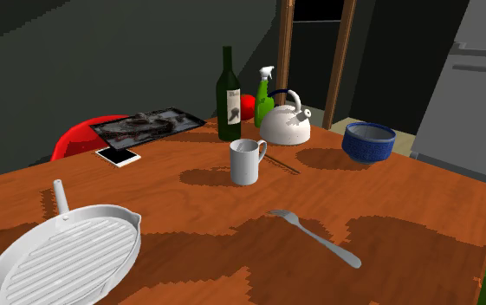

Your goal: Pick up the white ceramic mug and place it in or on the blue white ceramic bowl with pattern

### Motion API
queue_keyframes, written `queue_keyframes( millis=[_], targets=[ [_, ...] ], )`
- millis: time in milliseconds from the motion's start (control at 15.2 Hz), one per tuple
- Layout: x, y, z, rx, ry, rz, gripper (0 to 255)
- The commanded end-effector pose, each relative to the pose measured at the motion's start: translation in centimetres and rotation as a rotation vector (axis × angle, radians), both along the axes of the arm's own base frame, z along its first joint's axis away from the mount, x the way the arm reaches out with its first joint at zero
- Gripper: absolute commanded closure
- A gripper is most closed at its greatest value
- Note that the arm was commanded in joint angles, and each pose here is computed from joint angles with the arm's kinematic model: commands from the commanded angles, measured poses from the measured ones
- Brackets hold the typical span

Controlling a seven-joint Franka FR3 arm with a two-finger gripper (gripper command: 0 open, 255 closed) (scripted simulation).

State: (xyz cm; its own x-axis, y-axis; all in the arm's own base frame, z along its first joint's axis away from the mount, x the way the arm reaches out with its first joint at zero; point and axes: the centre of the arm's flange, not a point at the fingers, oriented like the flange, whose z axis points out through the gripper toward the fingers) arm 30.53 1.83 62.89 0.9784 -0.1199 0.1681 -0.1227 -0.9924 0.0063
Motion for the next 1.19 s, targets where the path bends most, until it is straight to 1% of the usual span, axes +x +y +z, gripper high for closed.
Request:
queue_keyframes(
  millis=[0, 1122],
  targets=[
    [0.0, 0.0, 0.0, 0.000, 0.000, 0.000, 0],
    [15.0, -14.0, -10.5, 0.005, 0.054, 0.068, 0]
  ],
)
